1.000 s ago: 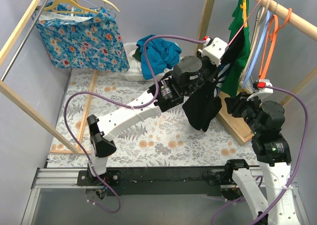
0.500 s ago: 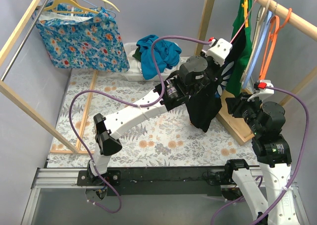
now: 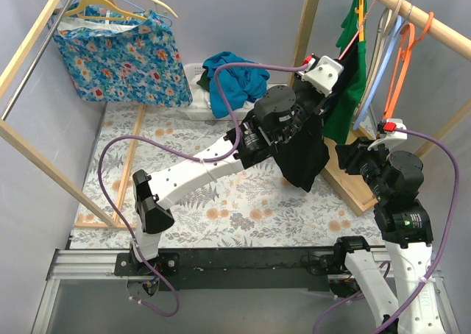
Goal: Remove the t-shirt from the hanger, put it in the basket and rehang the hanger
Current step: Pick up the hanger from the clothesline.
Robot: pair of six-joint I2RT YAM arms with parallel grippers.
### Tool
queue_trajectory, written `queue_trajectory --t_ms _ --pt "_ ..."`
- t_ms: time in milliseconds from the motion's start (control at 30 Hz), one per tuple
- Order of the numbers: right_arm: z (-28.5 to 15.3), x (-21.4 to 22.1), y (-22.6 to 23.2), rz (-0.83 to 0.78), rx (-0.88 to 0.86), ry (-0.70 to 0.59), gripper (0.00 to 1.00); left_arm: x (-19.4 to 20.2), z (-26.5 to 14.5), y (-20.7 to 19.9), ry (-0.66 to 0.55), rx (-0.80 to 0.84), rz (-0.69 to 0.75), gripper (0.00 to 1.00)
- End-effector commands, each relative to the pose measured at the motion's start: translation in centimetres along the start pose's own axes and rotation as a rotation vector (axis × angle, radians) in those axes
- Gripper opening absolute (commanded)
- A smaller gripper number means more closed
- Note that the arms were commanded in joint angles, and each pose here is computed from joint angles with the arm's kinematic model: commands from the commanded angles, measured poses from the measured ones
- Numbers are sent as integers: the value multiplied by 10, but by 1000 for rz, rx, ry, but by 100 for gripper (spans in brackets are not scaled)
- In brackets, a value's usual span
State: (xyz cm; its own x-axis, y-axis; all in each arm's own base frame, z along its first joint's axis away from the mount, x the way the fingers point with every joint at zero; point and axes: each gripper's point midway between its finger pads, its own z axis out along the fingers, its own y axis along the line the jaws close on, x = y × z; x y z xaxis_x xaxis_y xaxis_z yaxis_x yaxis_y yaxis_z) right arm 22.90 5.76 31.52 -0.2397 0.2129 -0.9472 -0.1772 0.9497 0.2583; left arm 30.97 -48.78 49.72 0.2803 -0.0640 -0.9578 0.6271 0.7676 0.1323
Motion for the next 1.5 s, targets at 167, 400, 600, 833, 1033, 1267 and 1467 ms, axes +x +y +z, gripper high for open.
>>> queue_trajectory --t_ms 167,400,600,833,1033,1267,1467 --pt "2 -8 -1 2 3 -38 39 -151 -46 24 -381 12 -27 0" --pt "1 -9 0 6 2 -38 39 -172 -51 26 -478 16 -23 0" --pt "-1 -10 1 7 0 -39 39 -197 -65 37 -574 -34 -28 0" --pt "1 -7 2 8 -8 -33 39 -215 -102 62 -636 -87 -45 0" --pt "4 -7 4 11 -19 -26 39 -212 -130 81 -614 -109 -44 0" --pt "6 -12 9 7 -47 -26 40 -174 -157 106 -495 -187 -11 0" --pt "16 -16 31 -20 -176 -7 45 -122 -200 141 -356 -298 -31 0"
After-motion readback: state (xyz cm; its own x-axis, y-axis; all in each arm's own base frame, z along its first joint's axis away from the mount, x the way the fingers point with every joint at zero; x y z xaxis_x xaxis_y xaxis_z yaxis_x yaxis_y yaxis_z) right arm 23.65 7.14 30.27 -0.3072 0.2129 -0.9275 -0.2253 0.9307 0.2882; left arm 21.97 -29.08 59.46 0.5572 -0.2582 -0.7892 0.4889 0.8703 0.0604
